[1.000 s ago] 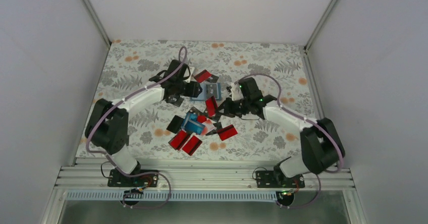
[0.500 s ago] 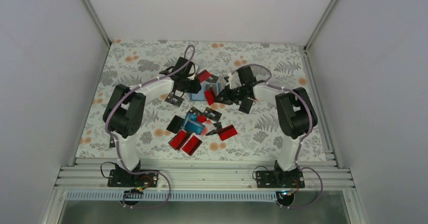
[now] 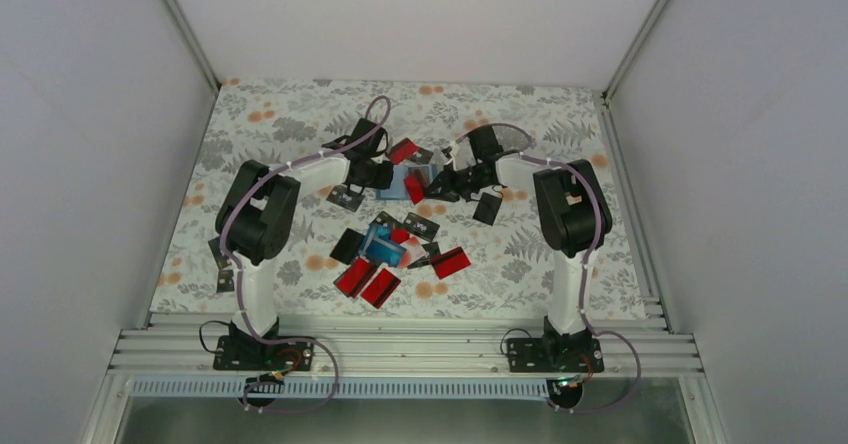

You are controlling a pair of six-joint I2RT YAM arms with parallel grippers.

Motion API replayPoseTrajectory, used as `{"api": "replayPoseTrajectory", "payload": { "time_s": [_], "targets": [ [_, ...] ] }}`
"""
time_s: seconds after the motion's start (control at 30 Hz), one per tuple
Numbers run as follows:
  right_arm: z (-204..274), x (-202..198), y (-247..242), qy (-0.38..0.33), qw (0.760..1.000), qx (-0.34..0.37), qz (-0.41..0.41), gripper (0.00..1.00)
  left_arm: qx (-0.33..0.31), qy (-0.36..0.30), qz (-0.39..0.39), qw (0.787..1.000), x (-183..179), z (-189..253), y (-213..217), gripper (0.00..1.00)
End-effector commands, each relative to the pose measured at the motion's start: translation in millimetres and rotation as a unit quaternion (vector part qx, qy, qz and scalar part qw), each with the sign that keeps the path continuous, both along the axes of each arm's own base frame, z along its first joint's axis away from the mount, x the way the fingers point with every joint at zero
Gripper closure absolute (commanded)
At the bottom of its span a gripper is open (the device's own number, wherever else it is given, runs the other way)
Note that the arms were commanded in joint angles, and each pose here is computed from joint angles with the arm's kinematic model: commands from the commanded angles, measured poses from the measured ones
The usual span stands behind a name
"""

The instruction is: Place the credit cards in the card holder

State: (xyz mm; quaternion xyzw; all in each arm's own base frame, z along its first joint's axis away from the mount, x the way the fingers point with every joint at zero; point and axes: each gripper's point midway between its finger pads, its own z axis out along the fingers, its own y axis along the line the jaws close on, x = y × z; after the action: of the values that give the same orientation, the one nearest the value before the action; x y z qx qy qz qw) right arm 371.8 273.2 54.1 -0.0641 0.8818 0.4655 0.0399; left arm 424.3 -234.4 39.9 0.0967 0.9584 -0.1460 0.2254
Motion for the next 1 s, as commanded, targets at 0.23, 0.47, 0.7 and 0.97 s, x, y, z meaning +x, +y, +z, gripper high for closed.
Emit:
{"api": "replayPoseTrajectory", "payload": {
  "time_s": [0.23,0.47,0.7,0.97],
  "targets": [
    [-10.7,5.4,2.8,0.023,1.000,0.007,0.015,0.96,0.039,0.000,0.010,0.999,7.8,-20.1,12.5,0.88],
    [-11.6,10.4,7.8,0.031,0.999,0.022,0.022,0.96,0.044,0.007,0.009,0.999,5.2,-27.8,13.7,0.90],
    [-8.2,19.1,14.4,0.036,0.998,0.034,0.024,0.96,0.042,0.012,0.006,0.999,3.3,-30.4,13.1,0.91],
    [-6.1,29.8,18.7,0.042,0.998,0.041,0.017,0.96,0.036,0.016,0.004,0.999,1.2,-30.4,11.5,0.91]
  ]
}}
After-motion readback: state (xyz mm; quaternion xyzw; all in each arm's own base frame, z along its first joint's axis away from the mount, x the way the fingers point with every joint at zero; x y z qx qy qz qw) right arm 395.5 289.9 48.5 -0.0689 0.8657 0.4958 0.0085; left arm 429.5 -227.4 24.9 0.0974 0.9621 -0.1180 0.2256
